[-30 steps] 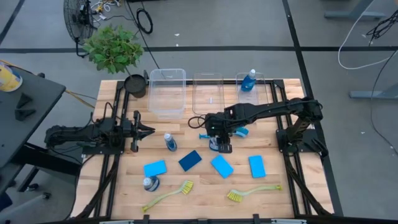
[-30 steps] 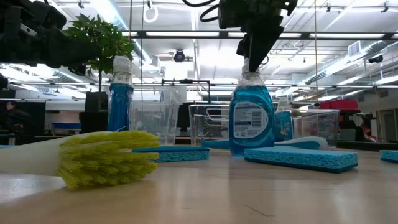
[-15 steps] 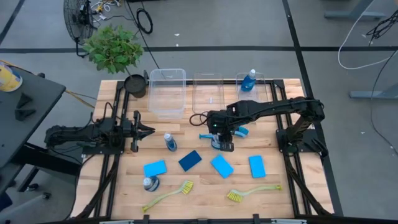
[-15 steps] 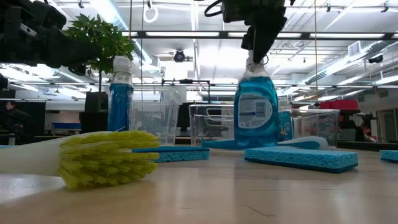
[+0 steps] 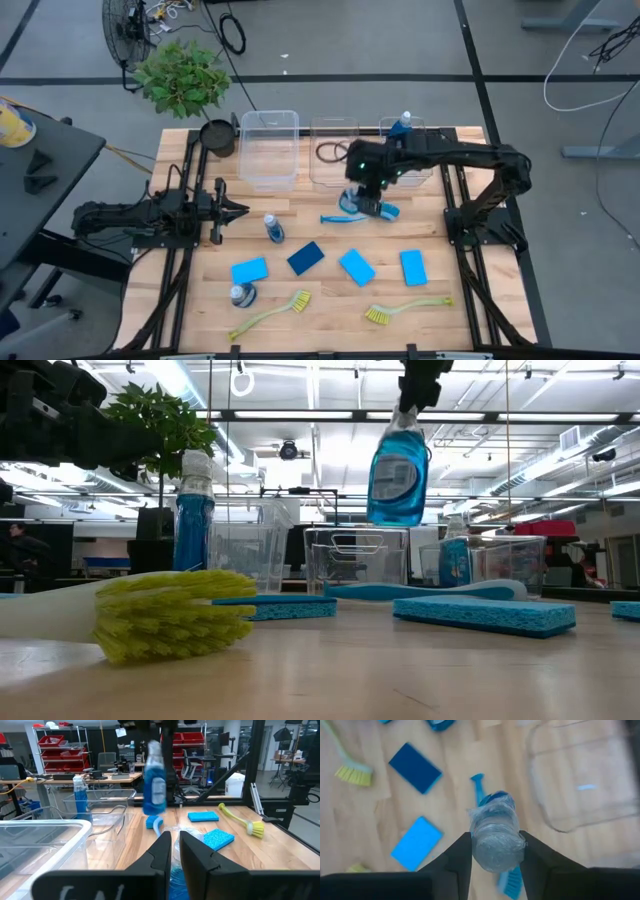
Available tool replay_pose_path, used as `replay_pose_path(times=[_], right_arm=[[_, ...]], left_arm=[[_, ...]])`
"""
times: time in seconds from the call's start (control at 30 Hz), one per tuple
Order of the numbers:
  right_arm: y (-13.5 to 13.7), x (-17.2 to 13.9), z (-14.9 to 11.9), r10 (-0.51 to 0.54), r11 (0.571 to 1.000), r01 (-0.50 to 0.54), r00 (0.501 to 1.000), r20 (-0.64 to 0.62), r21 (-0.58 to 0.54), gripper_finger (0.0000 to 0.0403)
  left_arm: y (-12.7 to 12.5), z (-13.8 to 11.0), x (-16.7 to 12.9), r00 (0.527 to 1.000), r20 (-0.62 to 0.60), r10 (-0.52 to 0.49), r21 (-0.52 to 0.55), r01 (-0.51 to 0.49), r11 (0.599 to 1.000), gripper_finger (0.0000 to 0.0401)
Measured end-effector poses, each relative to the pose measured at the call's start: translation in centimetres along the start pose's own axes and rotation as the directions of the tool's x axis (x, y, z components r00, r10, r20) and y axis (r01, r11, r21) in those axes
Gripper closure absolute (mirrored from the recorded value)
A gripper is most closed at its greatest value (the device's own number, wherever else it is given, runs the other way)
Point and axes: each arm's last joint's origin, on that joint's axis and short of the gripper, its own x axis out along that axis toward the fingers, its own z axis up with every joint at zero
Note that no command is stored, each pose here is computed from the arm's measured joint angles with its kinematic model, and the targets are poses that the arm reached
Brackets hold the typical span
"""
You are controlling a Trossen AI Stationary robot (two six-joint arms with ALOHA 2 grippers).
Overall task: Pick & Place Kitchen Sink Supplies
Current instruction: Put the blue detergent into the right transparent bin
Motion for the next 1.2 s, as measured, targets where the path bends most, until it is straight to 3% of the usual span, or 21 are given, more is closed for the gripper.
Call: replay_pose_path(times=[0.3, 0.5, 0.97, 1.2], right_arm=[[-4.6, -3.9, -1.3, -0.095, 0.987, 0.085, 0.993, 0.069, 0.133, 0.0277], [-7.7, -5.4, -2.8, -0.182, 0.961, 0.172, 0.983, 0.027, 0.214, 0.0277], [-14.1, -8.0, -6.2, -0.287, 0.928, 0.292, 0.956, -0.057, 0.231, 0.0278], [-16.1, -8.4, -7.4, -0.295, 0.926, 0.313, 0.949, -0.114, 0.211, 0.0278]], left_arm=[[0.0, 0.0, 0.0, 1.0, 0.0, 0.0, 0.0, 0.0, 1.0, 0.0357], [0.0, 0.0, 0.0, 1.0, 0.0, 0.0, 0.0, 0.0, 1.0, 0.0357], [0.0, 0.0, 0.0, 1.0, 0.0, 0.0, 0.0, 0.0, 1.0, 0.0357], [0.0, 0.0, 0.0, 1.0, 0.0, 0.0, 0.0, 0.0, 1.0, 0.0357]])
